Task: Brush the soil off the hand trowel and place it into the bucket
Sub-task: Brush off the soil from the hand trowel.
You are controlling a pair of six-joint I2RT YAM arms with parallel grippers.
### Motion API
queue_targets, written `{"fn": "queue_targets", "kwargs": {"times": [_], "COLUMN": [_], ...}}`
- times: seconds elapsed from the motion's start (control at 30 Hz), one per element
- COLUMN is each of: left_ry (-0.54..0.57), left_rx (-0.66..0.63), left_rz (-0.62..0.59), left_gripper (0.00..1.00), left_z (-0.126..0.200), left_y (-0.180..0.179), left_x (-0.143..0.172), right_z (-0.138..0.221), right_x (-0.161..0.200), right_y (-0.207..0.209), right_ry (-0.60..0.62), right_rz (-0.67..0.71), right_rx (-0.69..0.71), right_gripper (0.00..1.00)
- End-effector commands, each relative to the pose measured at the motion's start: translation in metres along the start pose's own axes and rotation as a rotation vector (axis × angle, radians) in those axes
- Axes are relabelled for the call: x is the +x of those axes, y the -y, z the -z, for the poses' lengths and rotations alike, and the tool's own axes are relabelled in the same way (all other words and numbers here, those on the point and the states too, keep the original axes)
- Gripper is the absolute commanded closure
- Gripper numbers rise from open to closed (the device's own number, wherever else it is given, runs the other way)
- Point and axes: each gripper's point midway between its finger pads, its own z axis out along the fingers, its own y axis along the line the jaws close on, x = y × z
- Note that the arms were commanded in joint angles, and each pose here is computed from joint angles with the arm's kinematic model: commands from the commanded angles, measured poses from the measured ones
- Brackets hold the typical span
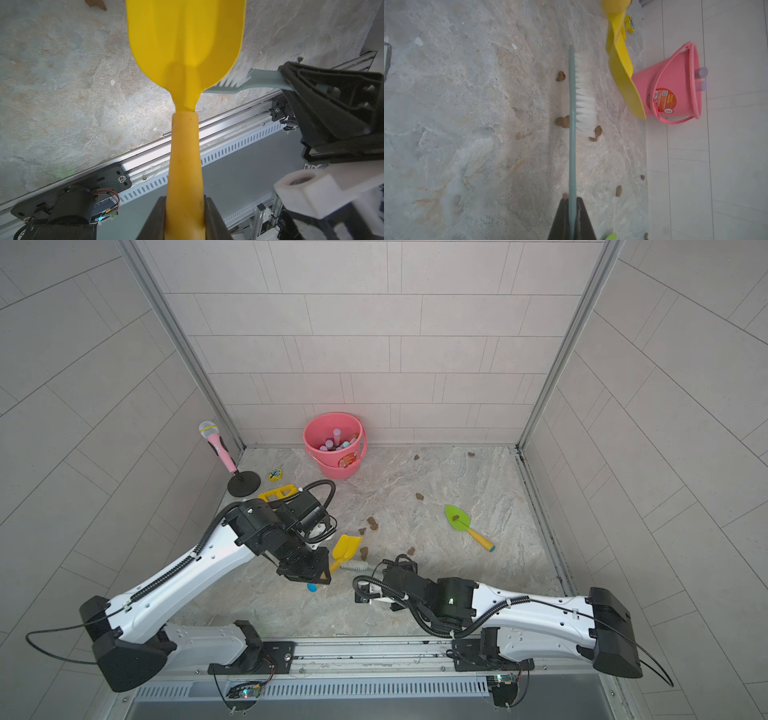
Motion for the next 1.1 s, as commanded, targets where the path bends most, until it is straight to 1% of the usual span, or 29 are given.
{"fn": "queue_targets", "kwargs": {"times": [0.0,0.17,0.37,0.47,0.53,0.63,0.77,0.87,0.93,1.03,1.07], "left_ry": [-0.018,-0.024,-0.023,-0.034,-0.038,-0.023,0.006,0.051,0.098,0.218,0.274], "left_rx": [0.009,0.019,0.079,0.069,0.071,0.082,0.081,0.035,0.015,-0.001,0.000], "left_rz": [0.001,0.013,0.005,0.010,0.012,0.007,-0.007,-0.016,-0.024,0.012,0.036], "left_gripper": [1.00,1.00,1.00,1.00,1.00,1.00,1.00,1.00,1.00,1.00,1.00], "left_z": [-0.001,-0.006,-0.004,-0.009,-0.011,-0.007,-0.004,-0.001,0.005,0.018,0.023], "left_y": [-0.003,-0.004,0.007,0.004,0.003,0.005,0.006,-0.001,-0.002,-0.002,-0.003], "left_x": [0.007,0.009,0.009,0.010,0.011,0.010,0.007,-0.001,-0.010,-0.036,-0.049], "right_z": [0.005,0.004,-0.004,-0.007,-0.010,-0.010,-0.006,0.001,0.007,0.017,0.020], "right_x": [-0.021,-0.024,-0.009,0.003,0.019,0.041,0.060,0.073,0.077,0.076,0.076], "right_y": [0.027,0.040,0.050,0.059,0.064,0.068,0.069,0.078,0.086,0.097,0.102], "right_ry": [0.037,0.020,-0.066,-0.077,-0.103,-0.152,-0.186,-0.202,-0.178,-0.060,-0.009], "right_rz": [0.164,0.206,0.151,0.069,0.002,-0.074,-0.152,-0.275,-0.417,-0.694,-0.803], "right_rx": [0.115,0.179,0.227,0.261,0.281,0.300,0.322,0.356,0.359,0.315,0.292], "right_gripper": [1.00,1.00,1.00,1.00,1.00,1.00,1.00,1.00,1.00,1.00,1.00]}}
